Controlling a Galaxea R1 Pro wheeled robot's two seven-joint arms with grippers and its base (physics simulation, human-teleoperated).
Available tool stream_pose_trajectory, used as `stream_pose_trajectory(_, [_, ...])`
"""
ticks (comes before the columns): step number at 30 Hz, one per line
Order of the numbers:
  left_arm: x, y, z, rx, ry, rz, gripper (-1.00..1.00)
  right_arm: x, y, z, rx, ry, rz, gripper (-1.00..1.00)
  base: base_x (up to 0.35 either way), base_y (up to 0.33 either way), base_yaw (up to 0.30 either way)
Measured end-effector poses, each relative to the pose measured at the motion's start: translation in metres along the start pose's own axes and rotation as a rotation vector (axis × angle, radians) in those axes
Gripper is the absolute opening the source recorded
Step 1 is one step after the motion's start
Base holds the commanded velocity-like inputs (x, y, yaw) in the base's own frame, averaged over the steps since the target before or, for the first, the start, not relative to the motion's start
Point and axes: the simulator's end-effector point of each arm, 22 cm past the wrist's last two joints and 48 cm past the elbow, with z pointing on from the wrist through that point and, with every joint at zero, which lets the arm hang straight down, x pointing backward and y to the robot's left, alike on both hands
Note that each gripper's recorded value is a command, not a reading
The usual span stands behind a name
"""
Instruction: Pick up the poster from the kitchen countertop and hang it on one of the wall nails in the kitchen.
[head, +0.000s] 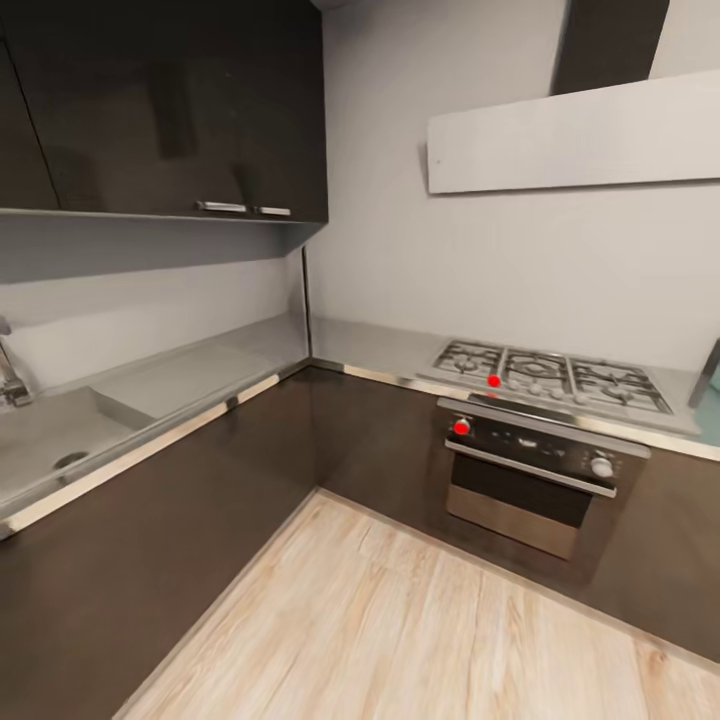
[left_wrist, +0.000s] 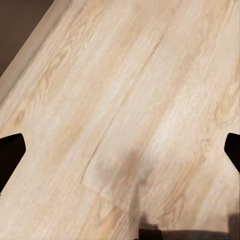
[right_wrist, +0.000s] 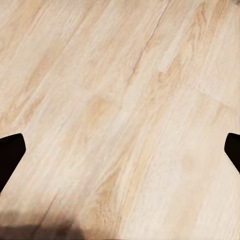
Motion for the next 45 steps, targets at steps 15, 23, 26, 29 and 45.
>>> stream_pose_trajectory(15, [0.000, 0.000, 0.000, 0.000, 0.000, 0.000, 1.00, 0.000, 0.000, 0.000, 0.000, 0.000, 0.000, 1.00, 0.336, 0.000, 0.000])
stream_pose_trajectory(23, [0.000, 0.000, 0.000, 0.000, 0.000, 0.000, 1.00, 0.000, 0.000, 0.000, 0.001, 0.000, 0.000, 1.00, 0.333, 0.000, 0.000])
stream_pose_trajectory(26, [-0.005, -0.001, 0.000, 0.003, -0.016, -0.001, 1.00, 0.001, 0.000, 0.000, 0.001, 0.002, 0.000, 1.00, 0.195, 0.000, 0.000])
stream_pose_trajectory(29, [-0.018, -0.004, 0.000, 0.008, -0.061, 0.001, 1.00, 0.005, -0.001, 0.000, 0.001, 0.011, 0.000, 1.00, 0.091, 0.000, 0.000])
stream_pose_trajectory(45, [-0.289, -0.052, -0.087, 0.071, -0.562, -0.088, 1.00, 0.048, -0.026, -0.009, 0.035, 0.033, -0.006, 1.00, 0.008, 0.000, 0.000])
